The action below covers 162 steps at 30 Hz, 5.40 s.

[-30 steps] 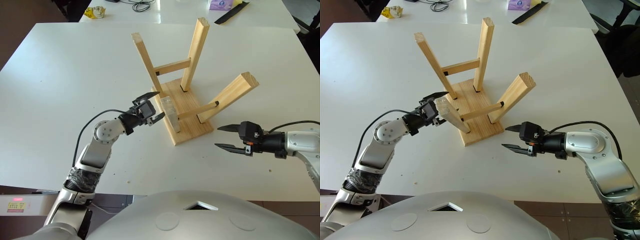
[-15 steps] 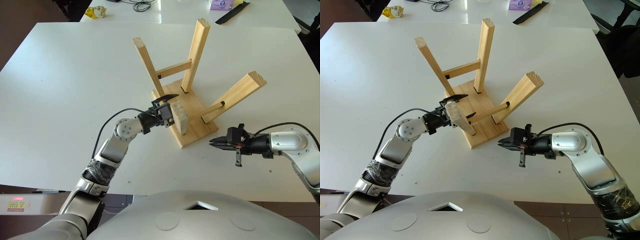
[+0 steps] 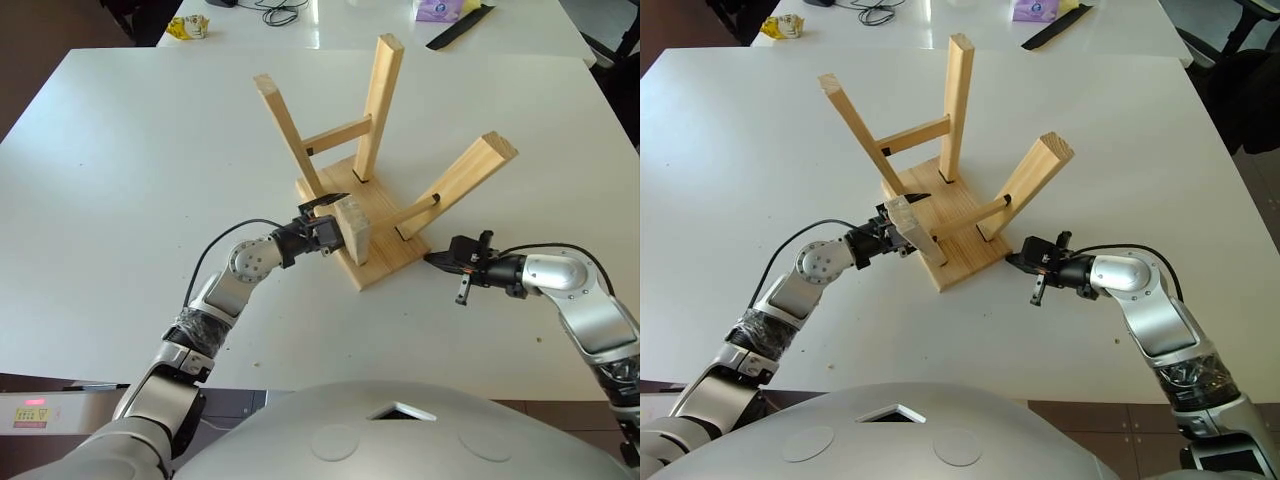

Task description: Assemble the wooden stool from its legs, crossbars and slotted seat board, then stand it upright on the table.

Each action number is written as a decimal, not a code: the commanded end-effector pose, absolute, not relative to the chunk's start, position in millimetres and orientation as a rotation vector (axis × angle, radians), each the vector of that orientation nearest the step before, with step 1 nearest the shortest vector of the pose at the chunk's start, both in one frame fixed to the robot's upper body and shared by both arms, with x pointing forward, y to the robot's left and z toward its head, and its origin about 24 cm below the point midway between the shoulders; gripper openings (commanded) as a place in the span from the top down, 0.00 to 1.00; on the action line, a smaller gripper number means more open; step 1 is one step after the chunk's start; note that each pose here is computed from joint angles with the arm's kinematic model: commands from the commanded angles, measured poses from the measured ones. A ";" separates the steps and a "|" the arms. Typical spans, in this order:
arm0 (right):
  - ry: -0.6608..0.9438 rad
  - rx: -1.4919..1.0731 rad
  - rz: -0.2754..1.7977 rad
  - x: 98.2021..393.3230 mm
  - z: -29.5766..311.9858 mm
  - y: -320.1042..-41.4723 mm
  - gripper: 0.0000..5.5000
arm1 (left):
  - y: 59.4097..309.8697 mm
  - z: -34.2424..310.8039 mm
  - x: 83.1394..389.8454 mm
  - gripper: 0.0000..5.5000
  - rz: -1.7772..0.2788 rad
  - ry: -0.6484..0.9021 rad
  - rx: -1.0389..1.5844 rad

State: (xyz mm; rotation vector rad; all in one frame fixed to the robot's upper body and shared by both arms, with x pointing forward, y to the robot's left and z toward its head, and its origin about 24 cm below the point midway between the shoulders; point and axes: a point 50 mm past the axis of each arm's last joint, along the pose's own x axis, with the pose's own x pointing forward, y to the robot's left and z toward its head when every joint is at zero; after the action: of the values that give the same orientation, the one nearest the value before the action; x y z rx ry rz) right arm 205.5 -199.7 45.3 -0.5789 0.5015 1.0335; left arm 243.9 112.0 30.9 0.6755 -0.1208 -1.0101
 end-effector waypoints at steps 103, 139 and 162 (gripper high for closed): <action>0.472 -0.681 1.180 180.7 54.5 -191.7 1.00 | 291.9 19.9 255.0 0.59 -0.528 0.259 0.957; 0.376 -0.726 0.999 231.3 26.9 -186.4 1.00 | 230.4 36.9 199.9 0.59 -0.829 0.252 0.653; 0.385 -0.543 0.897 222.6 78.1 -231.6 0.92 | 246.7 64.8 215.1 0.59 -0.750 0.189 0.598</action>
State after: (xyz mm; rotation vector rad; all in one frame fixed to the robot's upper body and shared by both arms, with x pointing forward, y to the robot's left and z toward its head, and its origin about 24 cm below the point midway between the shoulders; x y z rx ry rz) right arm 229.6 -221.5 76.4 -0.5379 0.3448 0.8966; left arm 218.8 236.2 63.0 0.5764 0.1636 -0.7574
